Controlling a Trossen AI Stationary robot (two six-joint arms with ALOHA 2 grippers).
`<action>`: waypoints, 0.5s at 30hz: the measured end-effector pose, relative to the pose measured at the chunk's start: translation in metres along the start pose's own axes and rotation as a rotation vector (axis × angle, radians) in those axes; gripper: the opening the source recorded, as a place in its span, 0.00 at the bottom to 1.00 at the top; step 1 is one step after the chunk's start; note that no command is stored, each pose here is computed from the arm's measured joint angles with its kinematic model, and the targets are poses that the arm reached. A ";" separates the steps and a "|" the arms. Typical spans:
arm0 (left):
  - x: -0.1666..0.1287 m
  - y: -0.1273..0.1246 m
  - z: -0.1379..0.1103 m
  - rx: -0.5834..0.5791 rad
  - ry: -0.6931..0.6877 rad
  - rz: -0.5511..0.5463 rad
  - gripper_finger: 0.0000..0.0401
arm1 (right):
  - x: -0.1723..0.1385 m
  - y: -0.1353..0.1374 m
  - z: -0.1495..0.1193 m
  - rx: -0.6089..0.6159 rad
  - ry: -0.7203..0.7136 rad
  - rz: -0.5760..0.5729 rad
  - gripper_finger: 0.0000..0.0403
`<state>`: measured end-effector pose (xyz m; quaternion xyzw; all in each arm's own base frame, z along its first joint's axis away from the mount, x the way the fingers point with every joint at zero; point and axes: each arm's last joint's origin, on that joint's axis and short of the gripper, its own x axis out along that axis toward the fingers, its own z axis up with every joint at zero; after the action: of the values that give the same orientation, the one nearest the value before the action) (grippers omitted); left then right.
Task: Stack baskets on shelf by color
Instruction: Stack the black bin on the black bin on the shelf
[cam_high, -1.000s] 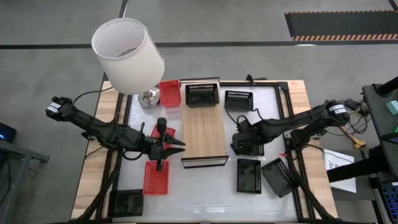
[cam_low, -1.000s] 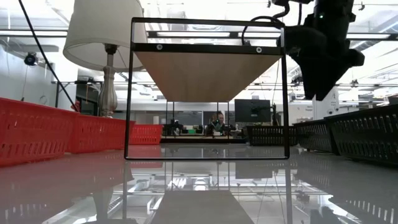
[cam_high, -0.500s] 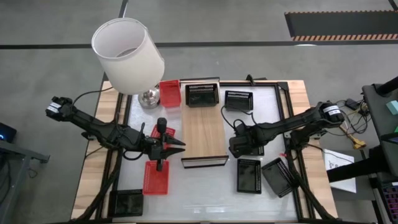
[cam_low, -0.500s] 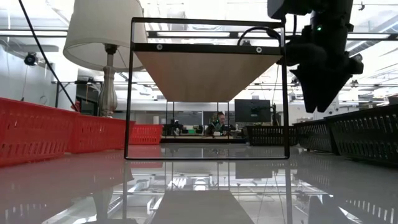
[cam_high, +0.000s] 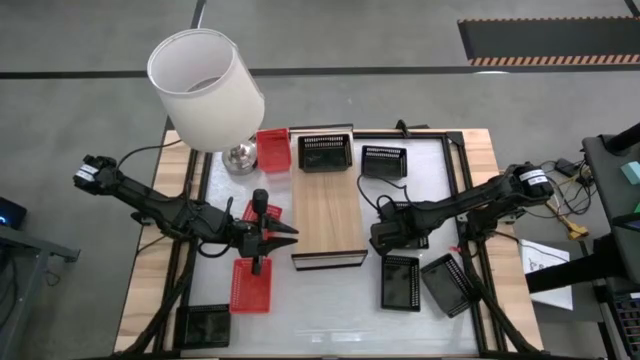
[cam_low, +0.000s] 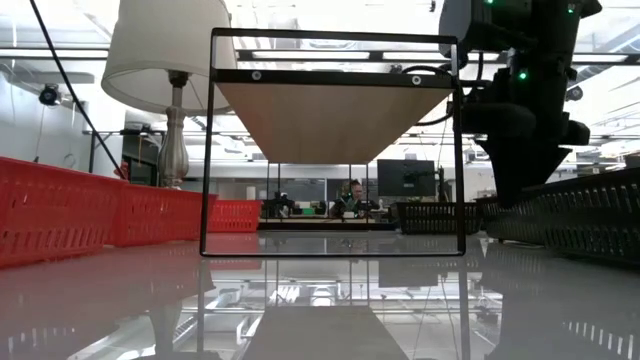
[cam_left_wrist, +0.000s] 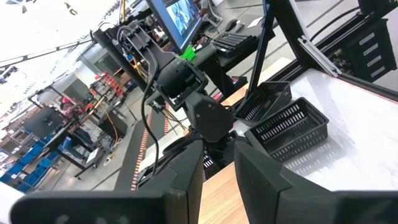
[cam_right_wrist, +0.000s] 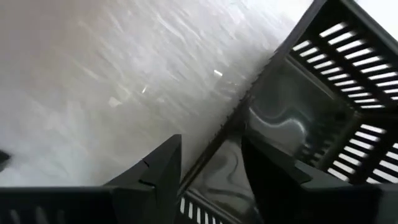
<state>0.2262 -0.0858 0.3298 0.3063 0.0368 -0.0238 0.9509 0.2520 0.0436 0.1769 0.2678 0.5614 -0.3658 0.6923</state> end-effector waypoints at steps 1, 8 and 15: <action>0.000 0.000 0.000 0.000 0.000 0.000 0.19 | 0.000 0.000 0.000 0.000 -0.008 -0.007 0.35; 0.000 0.000 0.000 0.000 0.000 0.001 0.19 | 0.000 0.000 0.000 0.027 -0.014 -0.006 0.09; 0.000 0.000 0.000 0.005 0.000 0.001 0.19 | -0.008 -0.003 0.001 0.006 -0.003 -0.003 0.04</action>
<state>0.2262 -0.0858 0.3299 0.3086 0.0366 -0.0233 0.9502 0.2491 0.0428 0.1851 0.2683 0.5595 -0.3688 0.6920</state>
